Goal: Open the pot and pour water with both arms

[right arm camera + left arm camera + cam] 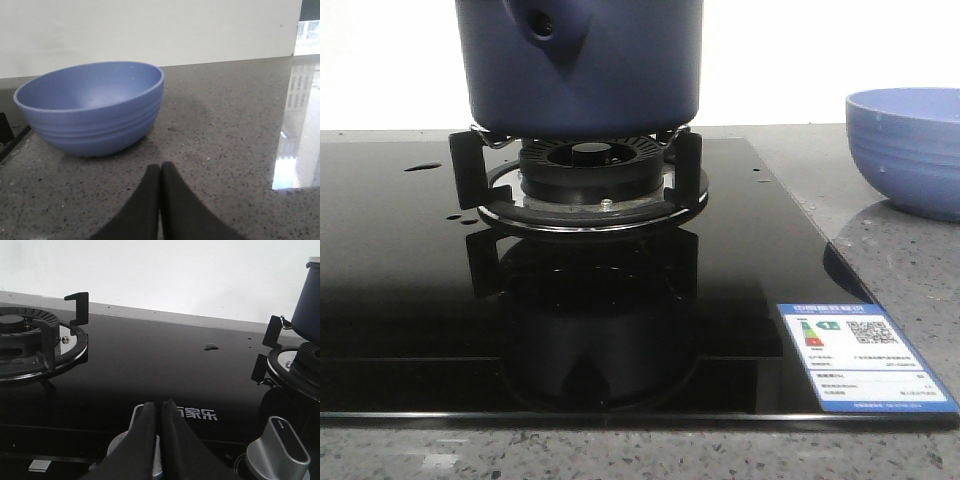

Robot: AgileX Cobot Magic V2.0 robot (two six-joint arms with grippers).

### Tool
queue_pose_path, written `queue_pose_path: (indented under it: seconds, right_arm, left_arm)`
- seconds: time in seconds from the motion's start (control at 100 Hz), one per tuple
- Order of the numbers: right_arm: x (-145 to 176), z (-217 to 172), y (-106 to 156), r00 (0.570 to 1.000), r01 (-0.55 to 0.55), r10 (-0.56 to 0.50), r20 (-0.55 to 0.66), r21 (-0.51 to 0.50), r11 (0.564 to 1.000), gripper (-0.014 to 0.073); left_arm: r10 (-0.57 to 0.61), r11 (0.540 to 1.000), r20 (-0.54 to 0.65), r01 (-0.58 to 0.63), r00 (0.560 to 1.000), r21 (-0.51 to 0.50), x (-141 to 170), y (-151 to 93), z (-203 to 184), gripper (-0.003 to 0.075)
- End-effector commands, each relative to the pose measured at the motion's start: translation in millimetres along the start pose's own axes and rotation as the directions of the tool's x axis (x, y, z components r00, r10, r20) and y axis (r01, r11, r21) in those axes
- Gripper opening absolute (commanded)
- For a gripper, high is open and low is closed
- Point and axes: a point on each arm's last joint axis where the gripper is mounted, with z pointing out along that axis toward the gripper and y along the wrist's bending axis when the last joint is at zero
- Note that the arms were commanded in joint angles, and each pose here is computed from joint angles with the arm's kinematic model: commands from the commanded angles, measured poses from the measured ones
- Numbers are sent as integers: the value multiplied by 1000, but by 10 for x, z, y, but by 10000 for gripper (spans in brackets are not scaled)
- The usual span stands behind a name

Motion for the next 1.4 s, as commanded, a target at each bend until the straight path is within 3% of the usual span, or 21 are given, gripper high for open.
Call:
queue_pose_path:
  seconds: [0.0,0.26,0.46,0.6,0.74,0.86,0.97,1.09,1.26,1.39]
  right_arm:
    - [8,-2,-1,998,-3,3,65,1,1000,-46]
    - [4,-3,11,971,-227,228,66,-28,974,-46]
    - [-60,-9,-1,948,-286,288,136,-39,958,-46]
    - [-60,-9,-3,912,-385,388,131,-52,922,-46]
    - [-91,-16,3,850,-508,513,118,-74,858,-46]
    - [-263,-69,64,881,-462,470,62,-104,881,-46]
    - [-522,-133,98,926,-363,372,61,-124,923,-46]
    - [-811,-119,125,953,-295,302,37,-128,947,-46]
    - [-1170,83,160,982,-185,180,-50,-130,974,-46]
    - [-1375,246,210,986,-158,145,-88,-174,972,-46]
  left_arm:
    - [-10,1000,64,10,998,12,34,3,-2,-19]
    - [-72,997,87,71,994,22,12,-1,-4,-19]
    - [-177,984,102,174,979,38,-5,-4,-6,-19]
    - [-318,948,121,313,940,58,-29,-2,-9,-19]
    - [-498,867,167,490,851,91,-107,14,-23,-19]
    - [-490,872,219,473,844,126,-312,-9,-76,-19]
    - [-387,921,227,365,894,136,-570,-71,-132,-20]
    - [-247,967,169,230,954,112,-883,-141,-132,-19]
    - [-158,983,97,147,983,112,-1343,-229,-36,-19]
    - [-84,989,34,80,996,123,-1525,-280,76,-18]
